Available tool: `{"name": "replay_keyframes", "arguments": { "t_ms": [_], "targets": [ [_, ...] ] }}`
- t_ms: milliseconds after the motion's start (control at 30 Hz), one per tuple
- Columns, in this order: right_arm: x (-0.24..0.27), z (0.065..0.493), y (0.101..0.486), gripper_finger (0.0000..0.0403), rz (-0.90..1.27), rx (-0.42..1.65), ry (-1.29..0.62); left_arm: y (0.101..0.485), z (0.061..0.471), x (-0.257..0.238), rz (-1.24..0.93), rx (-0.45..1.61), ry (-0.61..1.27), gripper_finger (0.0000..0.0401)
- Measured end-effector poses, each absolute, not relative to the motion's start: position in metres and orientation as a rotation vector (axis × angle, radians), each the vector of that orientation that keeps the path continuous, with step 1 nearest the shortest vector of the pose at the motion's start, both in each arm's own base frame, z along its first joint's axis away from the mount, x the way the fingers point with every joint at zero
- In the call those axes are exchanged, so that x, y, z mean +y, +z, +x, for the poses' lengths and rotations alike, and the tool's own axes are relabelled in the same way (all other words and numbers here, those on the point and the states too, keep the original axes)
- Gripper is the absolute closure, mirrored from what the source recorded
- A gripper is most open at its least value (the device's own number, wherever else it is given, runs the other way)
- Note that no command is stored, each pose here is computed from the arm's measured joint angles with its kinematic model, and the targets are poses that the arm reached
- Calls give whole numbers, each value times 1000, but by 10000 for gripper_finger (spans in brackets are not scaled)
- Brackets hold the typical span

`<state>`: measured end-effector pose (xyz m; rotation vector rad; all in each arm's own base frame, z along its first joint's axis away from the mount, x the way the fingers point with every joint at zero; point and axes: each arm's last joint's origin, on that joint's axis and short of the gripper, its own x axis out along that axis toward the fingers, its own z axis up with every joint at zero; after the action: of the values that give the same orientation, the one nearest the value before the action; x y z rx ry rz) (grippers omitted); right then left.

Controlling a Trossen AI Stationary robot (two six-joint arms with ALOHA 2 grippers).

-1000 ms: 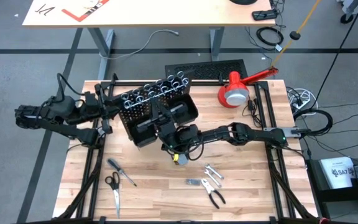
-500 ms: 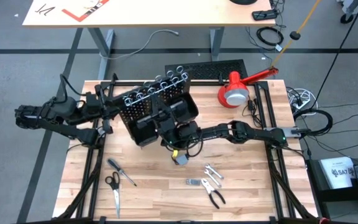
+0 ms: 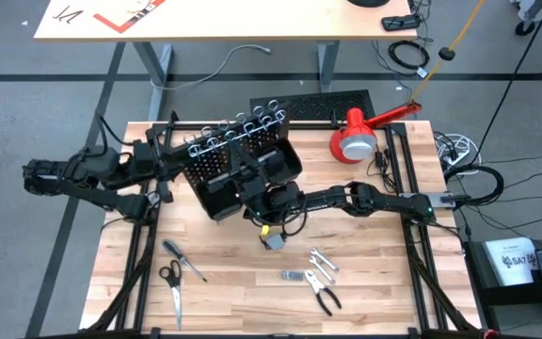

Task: Hang tools onto peg board
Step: Assemble the tool holder on the pegboard

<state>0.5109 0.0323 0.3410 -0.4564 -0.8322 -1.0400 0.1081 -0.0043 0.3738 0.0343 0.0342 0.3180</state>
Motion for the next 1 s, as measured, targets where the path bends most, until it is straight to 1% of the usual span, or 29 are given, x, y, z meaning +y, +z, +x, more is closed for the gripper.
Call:
{"name": "replay_keyframes", "arguments": {
  "t_ms": [567,1000],
  "targets": [
    [33,514,334,403,-442,-794,-1055,374,108,-4,23,34,316,334],
    [33,515,333,403,-518,-794,-1057,373,109,-5,22,43,314,334]
  ]
}}
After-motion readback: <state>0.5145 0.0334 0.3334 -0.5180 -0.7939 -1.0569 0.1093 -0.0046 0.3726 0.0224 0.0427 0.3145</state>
